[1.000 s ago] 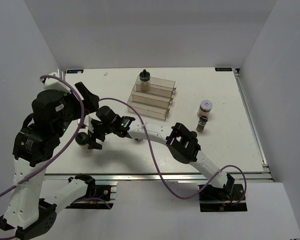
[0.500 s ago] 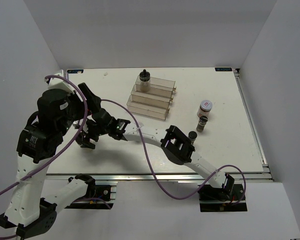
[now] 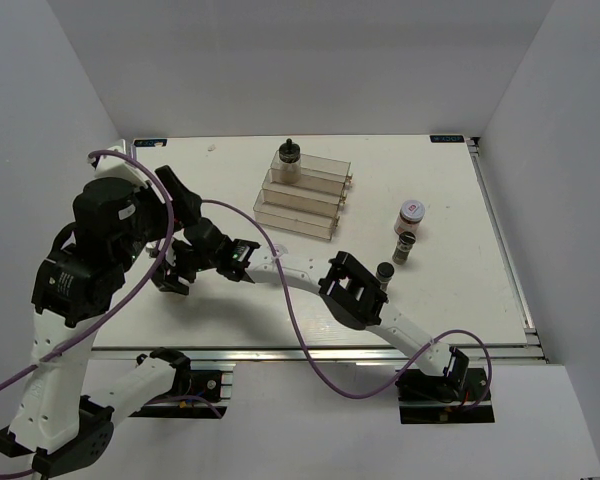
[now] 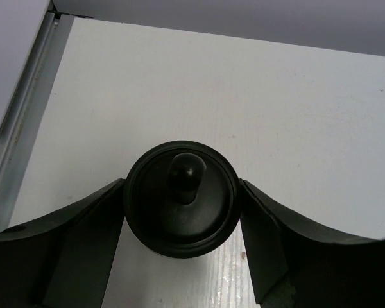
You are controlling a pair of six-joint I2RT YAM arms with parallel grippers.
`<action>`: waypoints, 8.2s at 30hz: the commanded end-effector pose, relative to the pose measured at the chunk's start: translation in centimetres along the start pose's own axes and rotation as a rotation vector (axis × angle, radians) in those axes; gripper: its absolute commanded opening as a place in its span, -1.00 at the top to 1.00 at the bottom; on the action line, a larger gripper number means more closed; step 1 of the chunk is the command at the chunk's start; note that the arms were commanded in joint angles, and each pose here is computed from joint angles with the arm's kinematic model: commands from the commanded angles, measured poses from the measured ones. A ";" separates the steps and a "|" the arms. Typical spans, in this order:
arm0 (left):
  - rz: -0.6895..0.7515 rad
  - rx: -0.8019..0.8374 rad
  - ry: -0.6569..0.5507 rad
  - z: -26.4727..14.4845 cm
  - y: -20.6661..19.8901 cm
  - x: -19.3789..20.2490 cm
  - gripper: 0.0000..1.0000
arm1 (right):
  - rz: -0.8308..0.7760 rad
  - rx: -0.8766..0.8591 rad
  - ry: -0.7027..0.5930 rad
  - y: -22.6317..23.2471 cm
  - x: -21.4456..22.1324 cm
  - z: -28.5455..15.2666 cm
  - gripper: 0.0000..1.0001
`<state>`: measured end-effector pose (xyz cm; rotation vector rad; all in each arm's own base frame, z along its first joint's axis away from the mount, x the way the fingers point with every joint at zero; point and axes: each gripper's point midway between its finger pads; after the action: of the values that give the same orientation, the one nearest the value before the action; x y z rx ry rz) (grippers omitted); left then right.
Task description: Organize the condiment bottles
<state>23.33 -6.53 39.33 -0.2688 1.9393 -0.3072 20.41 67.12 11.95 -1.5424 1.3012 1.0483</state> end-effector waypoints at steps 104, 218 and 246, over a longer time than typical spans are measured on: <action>-0.114 0.287 0.216 9.6 -5.6 10.0 -0.96 | 0.304 0.872 0.045 -36.8 8.3 -41.0 1.00; 0.251 0.115 0.195 32.9 -14.6 5.9 1.00 | 0.505 0.533 0.108 -9.6 4.8 -52.6 1.00; 0.313 0.025 0.261 40.5 -10.5 13.1 0.58 | 0.517 0.550 0.130 -10.1 5.8 -52.6 0.38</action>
<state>54.77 -23.84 13.40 0.1199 2.3145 -0.1308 34.57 16.52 22.24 -0.8863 1.9716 0.8104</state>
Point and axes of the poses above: each gripper's point midway between its finger pads, its own z axis out along the fingers, its own y axis along the line the jaws close on, x = y × z, and after that the axes turned 2 degrees about z, right-handed
